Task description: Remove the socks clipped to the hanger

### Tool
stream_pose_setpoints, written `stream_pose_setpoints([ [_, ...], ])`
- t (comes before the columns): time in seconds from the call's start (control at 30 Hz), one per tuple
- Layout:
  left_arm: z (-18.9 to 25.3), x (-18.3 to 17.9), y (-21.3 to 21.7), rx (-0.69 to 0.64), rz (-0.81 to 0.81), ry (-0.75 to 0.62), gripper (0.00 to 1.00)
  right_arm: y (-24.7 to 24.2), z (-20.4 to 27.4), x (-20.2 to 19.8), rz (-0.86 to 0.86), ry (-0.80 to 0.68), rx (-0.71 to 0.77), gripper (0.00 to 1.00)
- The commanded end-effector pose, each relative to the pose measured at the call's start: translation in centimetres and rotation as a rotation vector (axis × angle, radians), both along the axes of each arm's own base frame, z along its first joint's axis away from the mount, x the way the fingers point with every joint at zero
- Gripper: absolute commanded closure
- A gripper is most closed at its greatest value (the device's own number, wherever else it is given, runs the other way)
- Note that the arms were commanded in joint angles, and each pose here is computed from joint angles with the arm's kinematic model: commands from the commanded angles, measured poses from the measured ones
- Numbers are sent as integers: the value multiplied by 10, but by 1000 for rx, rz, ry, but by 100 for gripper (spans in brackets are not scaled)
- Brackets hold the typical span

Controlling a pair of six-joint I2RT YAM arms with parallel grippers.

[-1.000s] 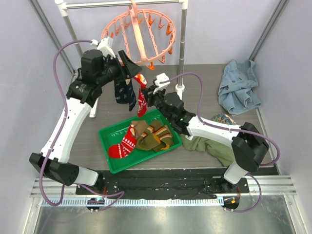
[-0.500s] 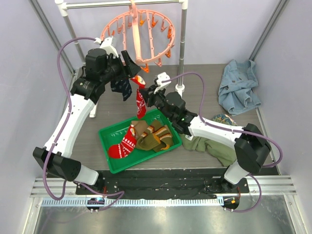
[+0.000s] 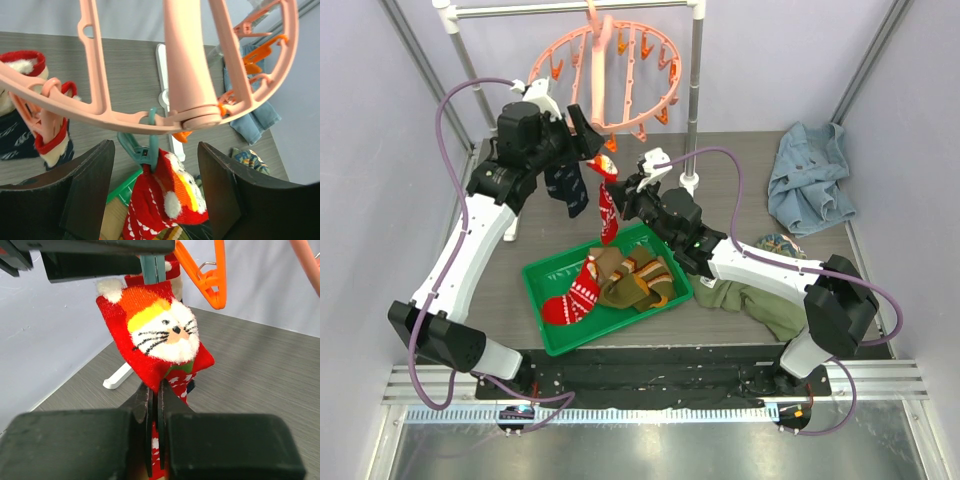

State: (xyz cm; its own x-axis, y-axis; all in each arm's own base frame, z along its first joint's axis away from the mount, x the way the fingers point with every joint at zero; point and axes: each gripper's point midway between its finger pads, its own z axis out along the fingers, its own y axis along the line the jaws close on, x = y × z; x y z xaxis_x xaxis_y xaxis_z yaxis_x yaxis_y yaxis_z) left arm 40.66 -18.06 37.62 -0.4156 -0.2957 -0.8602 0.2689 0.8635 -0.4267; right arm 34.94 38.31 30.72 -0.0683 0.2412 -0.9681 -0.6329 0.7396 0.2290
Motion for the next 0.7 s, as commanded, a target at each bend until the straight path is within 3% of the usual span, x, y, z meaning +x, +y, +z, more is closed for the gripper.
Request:
stream_pose_setpoints([
  [0.0,15,-1,9,9,28,-73,28,-5,51,-9,19,-65,102,99],
  [0.37,17,4,4,-1,13,-94,37,4,55,-19,89,-35,165,99],
  [0.6,17,9,4,0,20,-86,51,3,59,-22,97,-35,177,99],
  [0.67,17,10,3,0,21,-82,61,2,57,-22,95,-33,172,99],
])
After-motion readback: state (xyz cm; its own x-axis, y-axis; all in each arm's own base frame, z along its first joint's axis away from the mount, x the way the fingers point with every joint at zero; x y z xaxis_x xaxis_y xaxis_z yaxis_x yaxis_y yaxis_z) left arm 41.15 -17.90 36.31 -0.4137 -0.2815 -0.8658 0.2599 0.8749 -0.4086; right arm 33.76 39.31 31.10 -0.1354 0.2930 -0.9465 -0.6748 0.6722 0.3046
